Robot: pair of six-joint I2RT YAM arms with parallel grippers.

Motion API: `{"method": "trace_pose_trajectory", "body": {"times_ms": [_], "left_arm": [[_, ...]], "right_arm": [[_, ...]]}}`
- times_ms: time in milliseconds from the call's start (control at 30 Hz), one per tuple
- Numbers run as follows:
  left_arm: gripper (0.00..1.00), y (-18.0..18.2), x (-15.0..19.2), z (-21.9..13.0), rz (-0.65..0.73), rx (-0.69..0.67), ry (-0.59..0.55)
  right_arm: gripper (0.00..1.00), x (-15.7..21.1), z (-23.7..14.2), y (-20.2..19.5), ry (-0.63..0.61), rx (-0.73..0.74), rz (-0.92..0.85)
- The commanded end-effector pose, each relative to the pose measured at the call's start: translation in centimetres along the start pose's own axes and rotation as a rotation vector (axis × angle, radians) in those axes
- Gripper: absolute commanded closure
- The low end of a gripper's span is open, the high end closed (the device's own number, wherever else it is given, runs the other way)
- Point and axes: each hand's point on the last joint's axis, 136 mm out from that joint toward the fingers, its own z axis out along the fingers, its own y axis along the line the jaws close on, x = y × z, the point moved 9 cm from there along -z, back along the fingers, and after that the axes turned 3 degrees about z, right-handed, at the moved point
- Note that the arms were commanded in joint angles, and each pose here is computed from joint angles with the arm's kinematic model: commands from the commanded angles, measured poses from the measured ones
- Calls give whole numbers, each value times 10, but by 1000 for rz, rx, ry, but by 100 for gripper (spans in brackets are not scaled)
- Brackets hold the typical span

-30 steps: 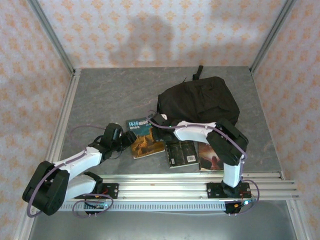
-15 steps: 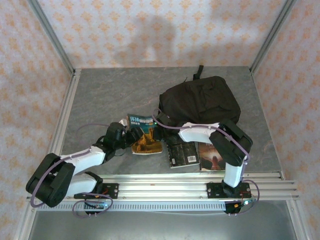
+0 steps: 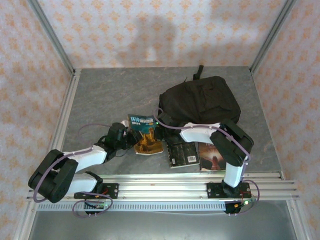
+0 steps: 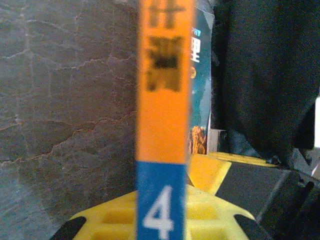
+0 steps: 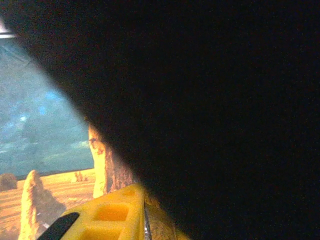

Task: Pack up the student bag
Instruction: Pick up the book from the bottom-center of the table.

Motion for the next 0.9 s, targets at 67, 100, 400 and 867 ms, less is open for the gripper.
{"method": "trace_pose_trajectory", "body": {"times_ms": [67,100,400,867], "left_arm": [[95,-42,-8,-26,121,113,-45],[97,-45,-9,-34,140,109,-63],[100,-75,-12,-99,234,201,-172],[100,-97,-9,-137,359,317,-216]], "right_arm": [[76,14,-9,-12,53,53,7],[72,12,-13,-13,42,59,7],[19,-8,-72,7,-51,9,-72],[12,-17,-198,3,-409,-136,-187]]}}
